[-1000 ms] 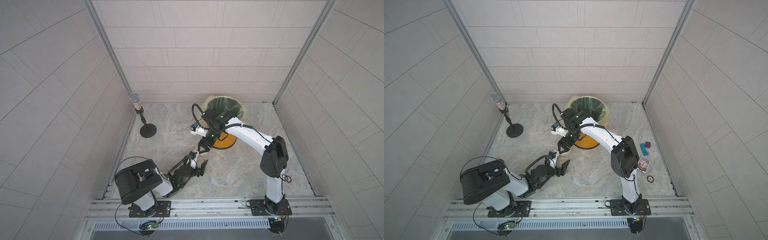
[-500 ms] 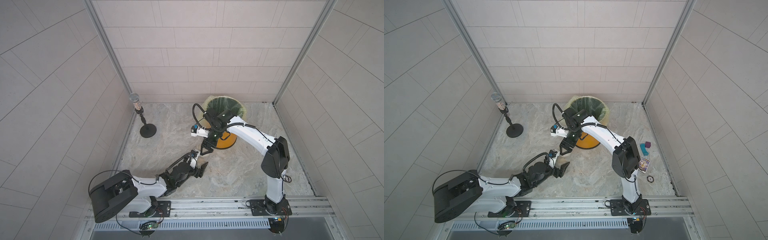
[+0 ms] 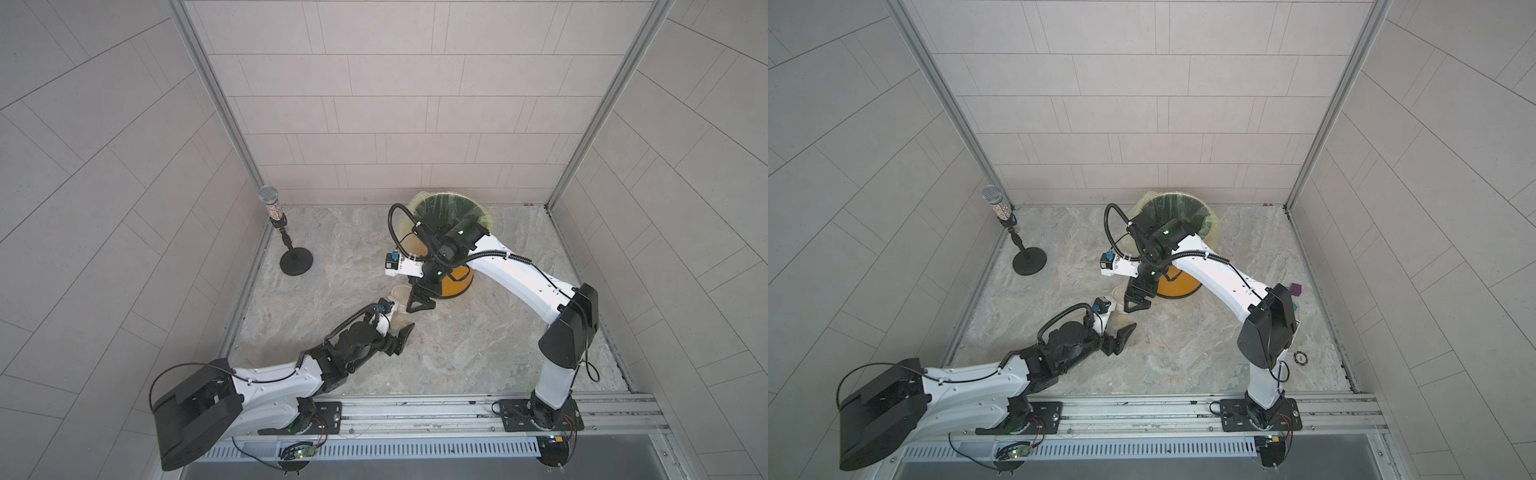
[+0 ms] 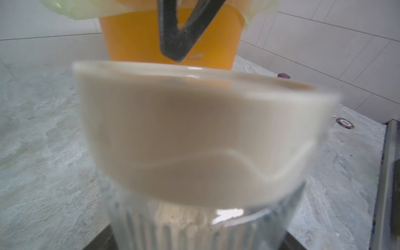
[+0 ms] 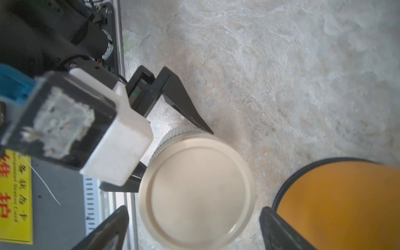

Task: Empty expired oatmeal from jars
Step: Unscrew the lid from the jar.

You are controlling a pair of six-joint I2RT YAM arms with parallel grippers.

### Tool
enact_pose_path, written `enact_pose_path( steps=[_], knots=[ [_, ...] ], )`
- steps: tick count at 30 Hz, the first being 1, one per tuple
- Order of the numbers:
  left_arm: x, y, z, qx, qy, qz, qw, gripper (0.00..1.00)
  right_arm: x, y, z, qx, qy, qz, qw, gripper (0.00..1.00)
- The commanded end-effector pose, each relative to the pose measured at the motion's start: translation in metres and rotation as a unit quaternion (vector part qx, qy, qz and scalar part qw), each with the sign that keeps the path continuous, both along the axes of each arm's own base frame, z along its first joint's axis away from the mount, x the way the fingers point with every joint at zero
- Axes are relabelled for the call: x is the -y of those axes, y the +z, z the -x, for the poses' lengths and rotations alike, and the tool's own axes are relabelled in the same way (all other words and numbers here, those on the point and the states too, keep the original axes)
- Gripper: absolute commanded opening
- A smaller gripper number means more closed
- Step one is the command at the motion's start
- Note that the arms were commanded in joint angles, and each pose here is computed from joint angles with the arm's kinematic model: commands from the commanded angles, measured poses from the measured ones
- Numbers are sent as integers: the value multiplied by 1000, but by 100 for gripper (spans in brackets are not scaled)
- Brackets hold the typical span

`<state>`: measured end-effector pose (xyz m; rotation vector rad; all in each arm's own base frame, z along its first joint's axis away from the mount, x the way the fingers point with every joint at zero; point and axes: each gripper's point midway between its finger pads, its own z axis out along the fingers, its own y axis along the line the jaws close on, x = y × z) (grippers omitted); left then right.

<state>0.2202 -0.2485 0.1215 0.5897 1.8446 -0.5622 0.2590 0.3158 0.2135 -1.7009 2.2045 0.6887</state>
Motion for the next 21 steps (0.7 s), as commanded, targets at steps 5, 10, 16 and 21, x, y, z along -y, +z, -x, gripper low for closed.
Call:
enact_pose_path(
  steps=[5, 10, 16, 21],
  knots=[
    [-3, 38, -8, 35, 20, 37, 999, 0, -13, 12, -10, -56, -101, -21, 993, 100],
    [-7, 43, -9, 41, 28, 40, 998, 0, -24, 16, -9, -89, -122, -37, 988, 100],
    [-8, 48, -9, 47, 30, 40, 998, 0, -23, 7, -8, -77, -125, -13, 989, 100],
    [-8, 51, -9, 47, 30, 41, 998, 0, -23, 2, -5, -84, -120, -4, 989, 100]
  ],
)
